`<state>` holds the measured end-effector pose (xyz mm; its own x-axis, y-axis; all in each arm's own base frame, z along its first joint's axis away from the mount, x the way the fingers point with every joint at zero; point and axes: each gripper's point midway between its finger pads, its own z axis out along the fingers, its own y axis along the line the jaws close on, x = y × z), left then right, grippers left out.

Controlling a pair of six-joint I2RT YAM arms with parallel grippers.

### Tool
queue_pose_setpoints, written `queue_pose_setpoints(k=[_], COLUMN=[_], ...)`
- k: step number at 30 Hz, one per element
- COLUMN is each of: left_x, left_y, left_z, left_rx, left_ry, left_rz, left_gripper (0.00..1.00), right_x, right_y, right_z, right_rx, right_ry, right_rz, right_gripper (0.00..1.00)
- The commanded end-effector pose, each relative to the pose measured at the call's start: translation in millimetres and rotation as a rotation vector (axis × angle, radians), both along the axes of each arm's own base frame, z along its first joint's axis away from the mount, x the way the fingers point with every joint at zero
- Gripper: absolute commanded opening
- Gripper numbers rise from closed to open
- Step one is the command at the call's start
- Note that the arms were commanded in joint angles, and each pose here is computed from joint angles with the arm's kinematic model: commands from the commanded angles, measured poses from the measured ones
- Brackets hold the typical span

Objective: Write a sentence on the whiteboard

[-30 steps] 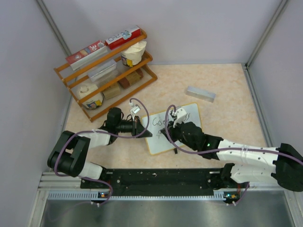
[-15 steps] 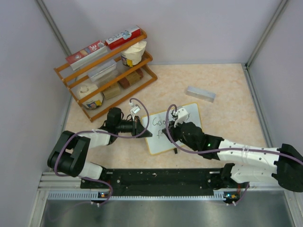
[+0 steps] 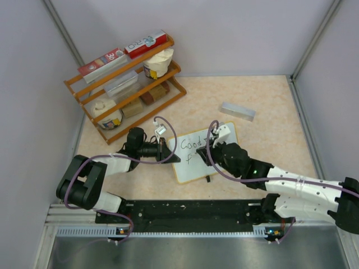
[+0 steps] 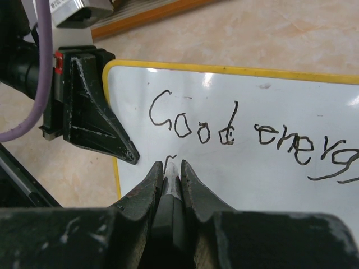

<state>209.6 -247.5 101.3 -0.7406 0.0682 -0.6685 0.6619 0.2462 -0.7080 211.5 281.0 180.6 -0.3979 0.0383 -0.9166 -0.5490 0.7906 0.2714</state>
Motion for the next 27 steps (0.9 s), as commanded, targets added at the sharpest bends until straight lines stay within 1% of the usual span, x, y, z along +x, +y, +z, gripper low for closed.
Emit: queue_pose_setpoints(k=[1, 7, 13, 27], left_x=[9, 8, 8, 8], left_y=[0, 0, -1, -1], left_z=[-2, -2, -2, -2], left_rx=[0.031, 0.031, 0.032, 0.032], left_ry=[-0.055, -0.054, -0.054, -0.056], left_rz=[0.026, 0.025, 0.024, 0.024], left_gripper=[0.0, 0.0, 0.0, 0.0], right_x=[4, 14, 14, 15], right_y=[-8, -15, -10, -11], right_z=[26, 25, 20, -10], right_rx=[0.083, 0.083, 0.083, 0.029], right_ry=[-0.042, -0.034, -0.02, 0.034], right_rz=[-0.023, -0.052, -0.038, -0.049], right_gripper=[0.0, 0.0, 0.0, 0.0])
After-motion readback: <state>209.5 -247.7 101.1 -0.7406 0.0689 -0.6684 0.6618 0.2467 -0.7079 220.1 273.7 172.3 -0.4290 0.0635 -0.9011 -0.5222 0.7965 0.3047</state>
